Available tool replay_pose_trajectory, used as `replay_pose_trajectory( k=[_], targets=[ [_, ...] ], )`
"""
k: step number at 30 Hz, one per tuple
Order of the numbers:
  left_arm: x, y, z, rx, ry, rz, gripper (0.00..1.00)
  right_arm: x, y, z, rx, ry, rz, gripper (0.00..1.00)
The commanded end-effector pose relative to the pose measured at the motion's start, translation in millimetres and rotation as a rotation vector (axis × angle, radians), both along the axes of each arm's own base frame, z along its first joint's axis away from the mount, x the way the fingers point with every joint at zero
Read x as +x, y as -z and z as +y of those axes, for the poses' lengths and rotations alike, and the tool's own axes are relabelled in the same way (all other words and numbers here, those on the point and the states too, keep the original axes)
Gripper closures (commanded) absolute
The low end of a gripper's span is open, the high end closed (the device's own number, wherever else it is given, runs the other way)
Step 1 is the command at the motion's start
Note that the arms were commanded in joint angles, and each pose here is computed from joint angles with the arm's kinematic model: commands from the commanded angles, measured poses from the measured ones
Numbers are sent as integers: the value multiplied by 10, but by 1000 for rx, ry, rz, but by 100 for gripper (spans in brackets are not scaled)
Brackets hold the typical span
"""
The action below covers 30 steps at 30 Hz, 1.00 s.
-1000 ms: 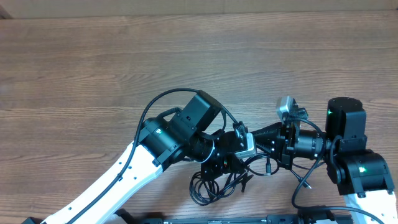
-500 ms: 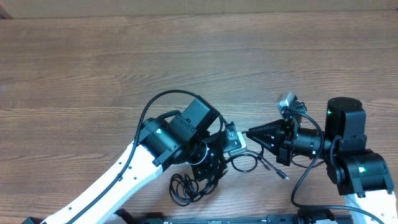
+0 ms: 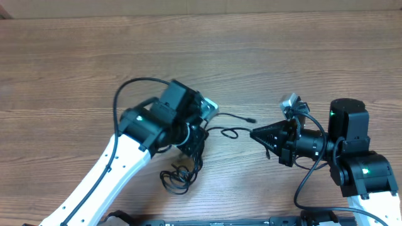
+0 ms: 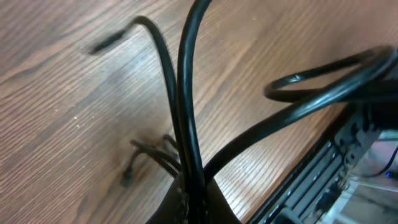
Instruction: Untangle cables
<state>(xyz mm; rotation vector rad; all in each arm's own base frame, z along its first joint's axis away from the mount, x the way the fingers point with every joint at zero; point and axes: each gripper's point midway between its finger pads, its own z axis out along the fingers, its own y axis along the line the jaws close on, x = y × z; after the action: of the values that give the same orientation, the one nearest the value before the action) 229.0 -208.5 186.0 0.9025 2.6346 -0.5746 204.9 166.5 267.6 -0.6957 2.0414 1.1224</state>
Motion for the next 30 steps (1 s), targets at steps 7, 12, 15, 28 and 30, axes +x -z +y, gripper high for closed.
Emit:
replay_pose_trajectory(
  k=[7, 12, 15, 28, 30],
  targets=[
    [168, -141, 82, -82, -79, -7, 96, 154, 172, -191, -136, 140, 13, 96],
    [199, -318, -150, -220, -20, -27, 96, 186, 349, -346, -232, 223, 57, 67],
    [256, -489, -283, -316, 18, -61, 96, 187, 363, -358, -239, 228, 60, 40],
    [206, -999, -420, -603, 135, -41, 96, 152, 254, -248, -159, 188, 70, 4],
    [196, -1004, -438, -604, 143, -44, 96, 144, 142, -166, -102, 147, 47, 0]
  ],
)
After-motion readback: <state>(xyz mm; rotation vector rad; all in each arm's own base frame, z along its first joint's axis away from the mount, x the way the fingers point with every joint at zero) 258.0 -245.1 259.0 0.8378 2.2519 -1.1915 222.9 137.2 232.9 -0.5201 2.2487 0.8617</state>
